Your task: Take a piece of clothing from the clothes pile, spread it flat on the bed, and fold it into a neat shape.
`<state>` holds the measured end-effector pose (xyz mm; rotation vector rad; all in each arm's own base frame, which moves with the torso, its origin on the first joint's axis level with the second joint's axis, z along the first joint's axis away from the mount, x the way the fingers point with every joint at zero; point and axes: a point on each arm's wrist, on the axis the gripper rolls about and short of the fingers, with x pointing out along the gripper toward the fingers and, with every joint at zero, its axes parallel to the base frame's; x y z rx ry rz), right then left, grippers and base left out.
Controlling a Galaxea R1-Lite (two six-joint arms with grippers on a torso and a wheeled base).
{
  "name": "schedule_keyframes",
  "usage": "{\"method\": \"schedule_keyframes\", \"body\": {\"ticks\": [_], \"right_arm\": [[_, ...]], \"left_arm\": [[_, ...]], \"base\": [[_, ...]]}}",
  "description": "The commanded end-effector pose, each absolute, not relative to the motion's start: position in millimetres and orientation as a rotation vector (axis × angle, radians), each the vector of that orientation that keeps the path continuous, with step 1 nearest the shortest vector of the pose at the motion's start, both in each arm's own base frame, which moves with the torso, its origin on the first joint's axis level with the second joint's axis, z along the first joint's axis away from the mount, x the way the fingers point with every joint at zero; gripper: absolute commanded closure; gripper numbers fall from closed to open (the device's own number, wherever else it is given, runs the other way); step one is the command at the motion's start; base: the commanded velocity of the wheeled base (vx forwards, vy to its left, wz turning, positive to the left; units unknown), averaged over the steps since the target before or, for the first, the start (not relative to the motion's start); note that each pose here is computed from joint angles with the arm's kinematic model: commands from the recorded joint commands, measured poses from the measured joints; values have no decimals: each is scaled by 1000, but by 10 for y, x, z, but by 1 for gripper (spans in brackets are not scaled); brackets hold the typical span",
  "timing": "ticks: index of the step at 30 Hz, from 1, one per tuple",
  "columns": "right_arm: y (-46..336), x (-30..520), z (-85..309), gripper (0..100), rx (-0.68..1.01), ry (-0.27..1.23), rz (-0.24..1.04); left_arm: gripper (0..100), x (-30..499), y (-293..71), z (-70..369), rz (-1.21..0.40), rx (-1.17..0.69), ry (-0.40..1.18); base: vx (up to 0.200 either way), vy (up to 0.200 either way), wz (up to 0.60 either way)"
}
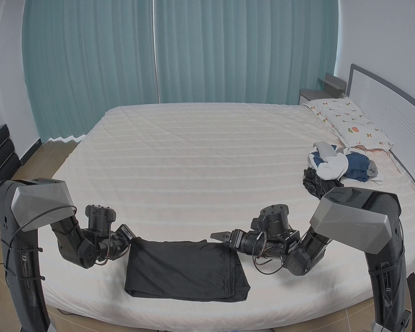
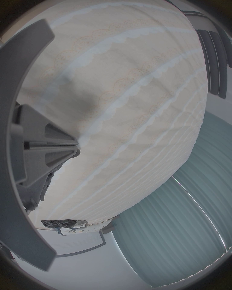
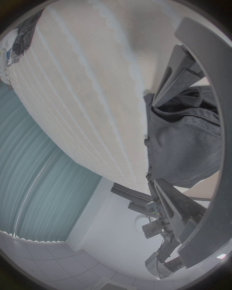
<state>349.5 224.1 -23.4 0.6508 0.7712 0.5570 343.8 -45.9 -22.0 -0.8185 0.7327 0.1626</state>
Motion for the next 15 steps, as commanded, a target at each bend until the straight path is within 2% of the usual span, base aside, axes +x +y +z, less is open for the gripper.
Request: {"method": "schedule_keyframes", "body": {"ticks": [1,3,4,15], "right_arm": [[2287,3506,-313,0,640,795,555],[2292,3525,-321,0,623,811,548],[2289,3533,-318,100,622,810,548],[2270,3622,-297,100,613,848,492]], "left_arm": [[100,3436,-460,-225,163,-819,735],[100,3436,-460,-225,163,-819,735],[100,3437,-455,-225,165,-819,734],[100,3430,-454,-230,165,-817,737]], "base": [[0,0,0],[0,0,0],[0,0,0],[0,0,0]]}}
